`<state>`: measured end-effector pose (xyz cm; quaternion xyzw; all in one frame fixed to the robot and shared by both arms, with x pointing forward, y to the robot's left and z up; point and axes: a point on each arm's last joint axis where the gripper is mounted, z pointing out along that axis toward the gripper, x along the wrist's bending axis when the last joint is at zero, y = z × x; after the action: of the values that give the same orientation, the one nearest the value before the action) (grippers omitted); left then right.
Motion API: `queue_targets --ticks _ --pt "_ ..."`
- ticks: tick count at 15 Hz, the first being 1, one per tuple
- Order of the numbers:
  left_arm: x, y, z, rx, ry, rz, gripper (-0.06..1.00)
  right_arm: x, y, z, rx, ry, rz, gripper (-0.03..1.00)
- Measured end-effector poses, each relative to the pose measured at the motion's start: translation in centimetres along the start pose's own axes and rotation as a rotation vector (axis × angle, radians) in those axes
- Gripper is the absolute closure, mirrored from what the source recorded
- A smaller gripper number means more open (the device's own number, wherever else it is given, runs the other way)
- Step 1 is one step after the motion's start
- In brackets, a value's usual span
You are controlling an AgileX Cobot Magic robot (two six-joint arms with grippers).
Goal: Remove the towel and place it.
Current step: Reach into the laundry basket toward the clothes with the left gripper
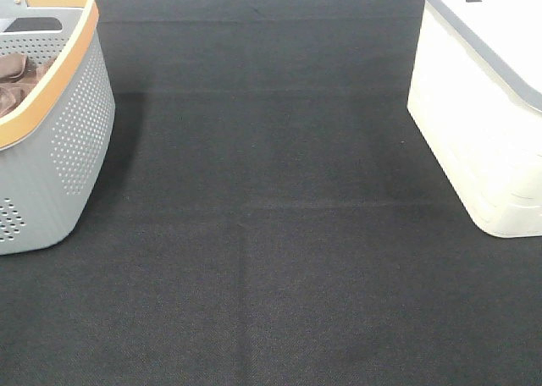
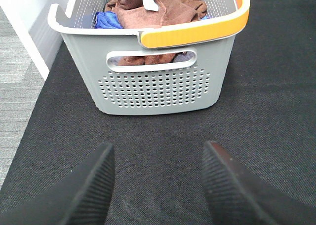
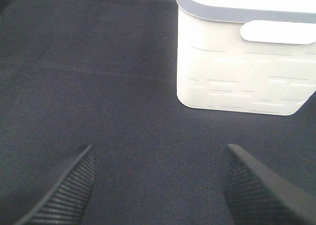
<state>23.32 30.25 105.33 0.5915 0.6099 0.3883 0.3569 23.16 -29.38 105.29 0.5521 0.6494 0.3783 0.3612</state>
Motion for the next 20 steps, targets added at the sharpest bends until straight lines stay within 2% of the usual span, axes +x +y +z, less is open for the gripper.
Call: queue_targets --ticks 20 --pt "0.00 0.00 0.00 0.000 0.000 0.000 0.42 0.00 0.00 0.00 0.000 0.000 0.000 0.28"
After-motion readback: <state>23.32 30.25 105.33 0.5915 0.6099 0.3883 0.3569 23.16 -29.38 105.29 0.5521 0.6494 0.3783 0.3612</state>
